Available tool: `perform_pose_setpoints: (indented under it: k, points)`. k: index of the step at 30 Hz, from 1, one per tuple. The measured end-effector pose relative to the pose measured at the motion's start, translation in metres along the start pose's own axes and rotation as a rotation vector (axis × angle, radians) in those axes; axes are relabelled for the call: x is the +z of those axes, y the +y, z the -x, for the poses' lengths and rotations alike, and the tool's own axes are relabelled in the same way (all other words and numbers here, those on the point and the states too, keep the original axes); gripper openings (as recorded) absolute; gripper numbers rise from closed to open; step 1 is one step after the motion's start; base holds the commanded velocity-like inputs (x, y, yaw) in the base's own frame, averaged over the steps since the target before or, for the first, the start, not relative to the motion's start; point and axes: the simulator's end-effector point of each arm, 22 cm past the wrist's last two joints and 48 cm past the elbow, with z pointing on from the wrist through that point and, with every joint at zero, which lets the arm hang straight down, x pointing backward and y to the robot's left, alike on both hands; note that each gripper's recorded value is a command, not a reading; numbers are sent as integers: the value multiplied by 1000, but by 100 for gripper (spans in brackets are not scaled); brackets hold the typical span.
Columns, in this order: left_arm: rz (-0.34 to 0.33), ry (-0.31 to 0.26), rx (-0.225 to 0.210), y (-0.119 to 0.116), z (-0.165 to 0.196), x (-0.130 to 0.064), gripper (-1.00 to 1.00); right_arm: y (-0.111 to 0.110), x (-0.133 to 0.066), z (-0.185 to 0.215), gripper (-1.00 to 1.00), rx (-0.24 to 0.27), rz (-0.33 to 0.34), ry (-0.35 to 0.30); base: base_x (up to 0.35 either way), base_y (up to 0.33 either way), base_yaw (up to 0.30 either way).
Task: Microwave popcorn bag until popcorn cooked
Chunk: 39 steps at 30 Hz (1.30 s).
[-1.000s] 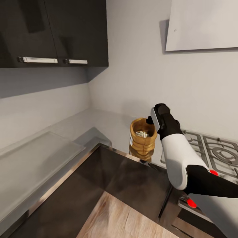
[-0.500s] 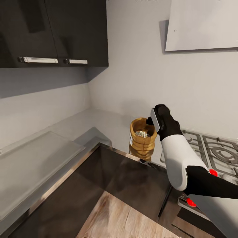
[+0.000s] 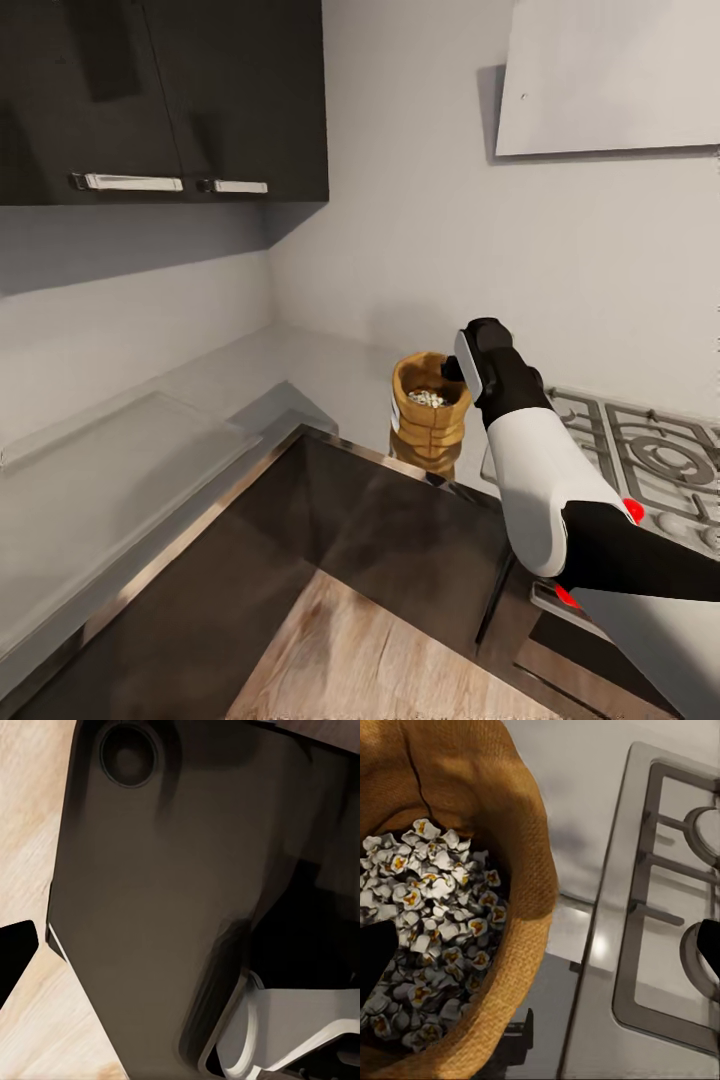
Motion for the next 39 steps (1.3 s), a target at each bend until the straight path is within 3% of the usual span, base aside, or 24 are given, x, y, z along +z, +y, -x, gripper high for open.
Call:
perform_pose_setpoints:
  k: [13,23,36,39]
  points:
    - [0,1,-1,0,0,0,100,1,0,-1,100,-1,5,3,-13,0,0]
    - [1,0,0,1,0,0,100,11,14,-24,100,-31,12,58,0,0,0]
    - [0,1,0,0,-1,0,100,18,25,-28,100,-33,14,36,0,0,0]
    - [0,0,0,0,0,0,100,18,25,-15,100,-11,14,-21,0,0,0]
